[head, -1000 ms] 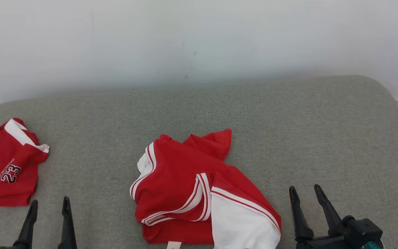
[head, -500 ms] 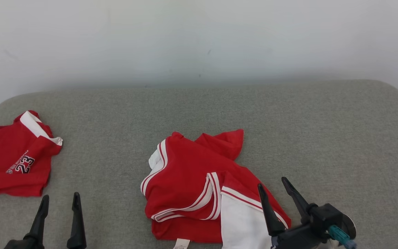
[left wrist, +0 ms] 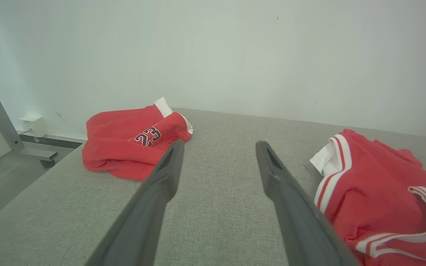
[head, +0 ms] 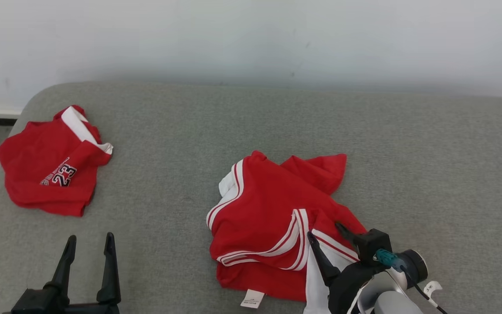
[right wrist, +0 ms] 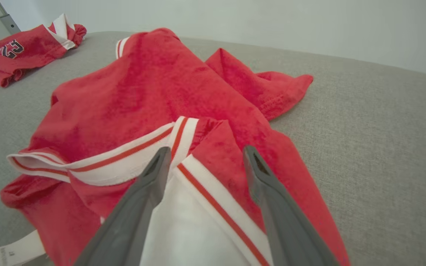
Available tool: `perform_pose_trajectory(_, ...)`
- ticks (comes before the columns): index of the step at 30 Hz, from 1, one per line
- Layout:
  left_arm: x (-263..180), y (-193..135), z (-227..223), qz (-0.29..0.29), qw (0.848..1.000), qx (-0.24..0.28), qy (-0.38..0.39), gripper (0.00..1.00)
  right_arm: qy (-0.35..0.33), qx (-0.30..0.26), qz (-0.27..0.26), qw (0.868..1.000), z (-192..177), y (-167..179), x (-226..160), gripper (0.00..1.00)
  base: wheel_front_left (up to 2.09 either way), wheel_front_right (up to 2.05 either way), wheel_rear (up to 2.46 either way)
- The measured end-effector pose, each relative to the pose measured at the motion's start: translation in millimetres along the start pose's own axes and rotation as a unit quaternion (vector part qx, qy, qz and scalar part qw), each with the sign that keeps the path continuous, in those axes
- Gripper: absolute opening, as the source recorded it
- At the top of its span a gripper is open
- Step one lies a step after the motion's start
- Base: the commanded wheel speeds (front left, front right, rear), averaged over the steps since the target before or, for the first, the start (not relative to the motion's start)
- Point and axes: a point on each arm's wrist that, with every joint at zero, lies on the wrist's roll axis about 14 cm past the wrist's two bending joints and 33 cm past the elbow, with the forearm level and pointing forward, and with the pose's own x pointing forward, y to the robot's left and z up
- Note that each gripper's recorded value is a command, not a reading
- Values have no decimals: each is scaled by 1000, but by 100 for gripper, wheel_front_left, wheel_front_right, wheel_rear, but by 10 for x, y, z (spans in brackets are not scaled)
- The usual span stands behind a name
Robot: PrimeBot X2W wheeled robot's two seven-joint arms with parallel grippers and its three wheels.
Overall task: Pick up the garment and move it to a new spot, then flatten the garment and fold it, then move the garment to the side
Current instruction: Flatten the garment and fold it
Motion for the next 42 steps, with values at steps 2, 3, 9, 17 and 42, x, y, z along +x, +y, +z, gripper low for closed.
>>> perform_pose_trajectory(2, -10, 40, -14, 6, 1000, 0, 3, 100, 24, 2, 2, 1000, -131, 5, 33, 100, 0, 0, 0)
perform_pose_trajectory(3, -17, 60, -25, 9, 1000, 0, 4, 100, 36, 3, 3, 999, -198, 9, 44, 100, 0, 0, 0)
perform_pose_trajectory(9, -35, 125, -74, 21, 1000, 0, 13, 100, 82, 5, 11, 997, -435, 35, 83, 0, 0, 0, 0)
perform_pose_trajectory(17, 38, 29, -75, 8, 1000, -4, 10, 100, 12, -14, -21, 1000, -8, -312, 175, 0, 0, 0, 0)
perform_pose_trajectory(42, 88, -89, -222, -8, 999, -18, 31, 100, -40, -10, -284, 958, 622, -2579, -600, 100, 0, 0, 0)
